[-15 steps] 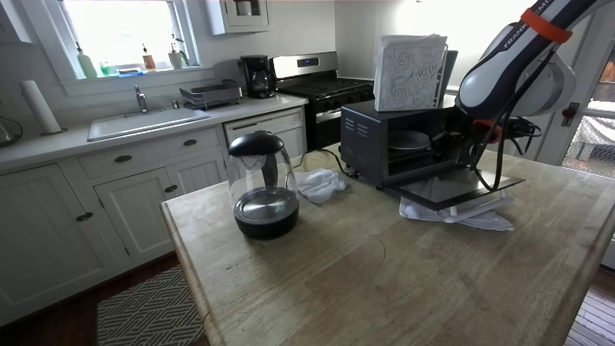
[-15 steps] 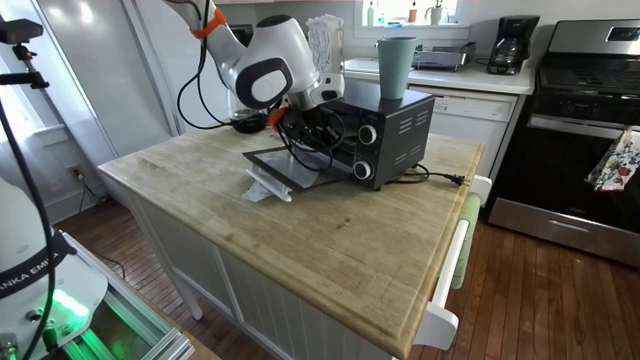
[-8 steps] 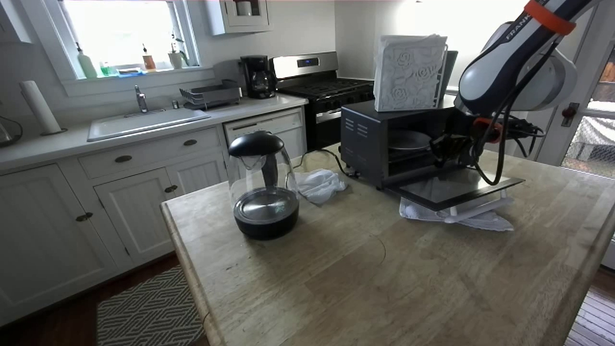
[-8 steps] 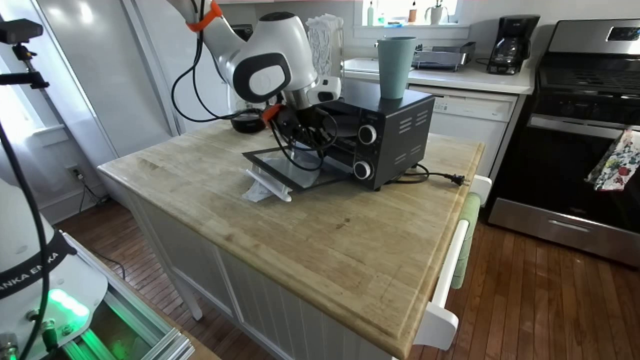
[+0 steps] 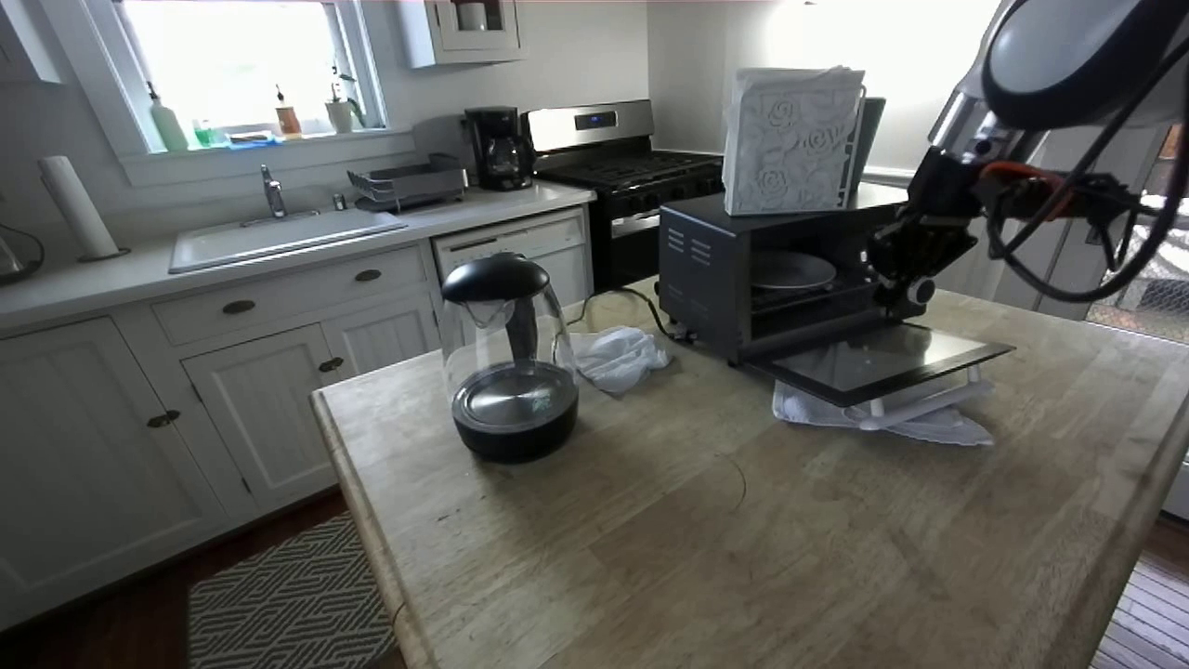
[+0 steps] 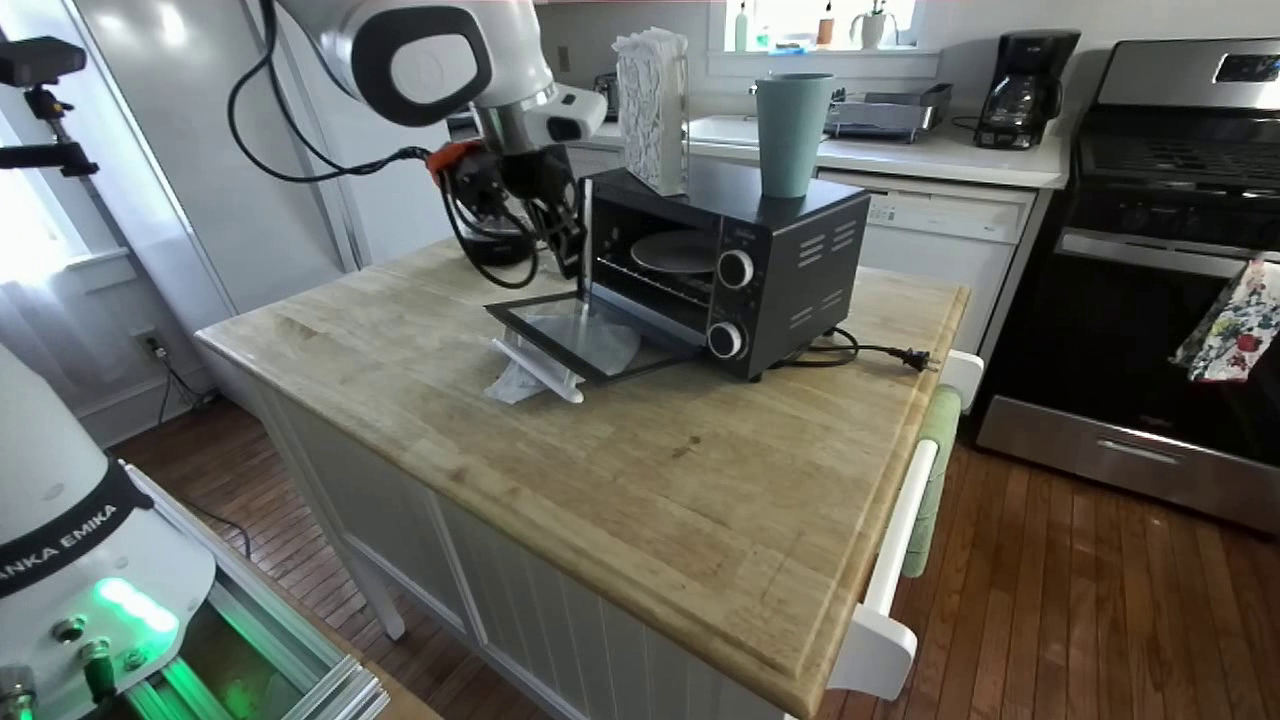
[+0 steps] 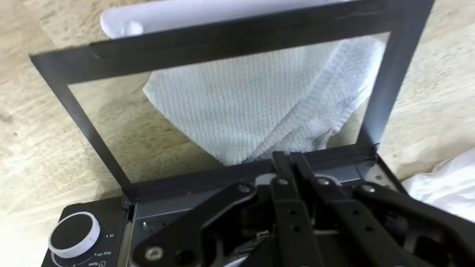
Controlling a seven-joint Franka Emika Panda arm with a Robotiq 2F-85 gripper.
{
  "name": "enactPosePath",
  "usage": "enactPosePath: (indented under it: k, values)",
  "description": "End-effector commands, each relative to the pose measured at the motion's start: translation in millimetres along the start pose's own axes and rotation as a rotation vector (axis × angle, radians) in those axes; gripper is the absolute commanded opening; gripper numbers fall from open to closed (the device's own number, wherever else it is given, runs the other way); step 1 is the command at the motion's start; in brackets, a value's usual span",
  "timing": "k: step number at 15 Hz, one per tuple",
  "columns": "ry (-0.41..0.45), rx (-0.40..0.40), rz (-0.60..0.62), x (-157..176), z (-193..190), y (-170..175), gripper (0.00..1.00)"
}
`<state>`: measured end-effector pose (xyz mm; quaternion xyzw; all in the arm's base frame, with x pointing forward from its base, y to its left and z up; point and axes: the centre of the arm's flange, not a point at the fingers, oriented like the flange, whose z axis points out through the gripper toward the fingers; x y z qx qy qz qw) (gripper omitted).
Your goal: Push the oven drawer
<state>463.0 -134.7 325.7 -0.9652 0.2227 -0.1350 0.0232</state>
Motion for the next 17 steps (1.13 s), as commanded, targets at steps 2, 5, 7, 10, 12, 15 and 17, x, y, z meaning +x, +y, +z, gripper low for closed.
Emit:
enactPosePath:
  k: [2,5,7,10,12,15,17]
  values:
    - [0.072,-0.044,0.057,-57,-89,-23,0.47]
    - [0.179,-0.101,-0.011,-77,-136,-28,0.67]
    - [0.217,-0.136,-0.058,-91,-162,-27,0.81]
    - [0.228,-0.198,-0.087,-102,-186,-5,0.99]
    - [0.165,-0.200,-0.102,-111,-196,18,1.00]
    - [0.134,-0.178,-0.111,-97,-190,12,1.00]
    - [0.119,-0.166,-0.126,-99,-193,20,1.00]
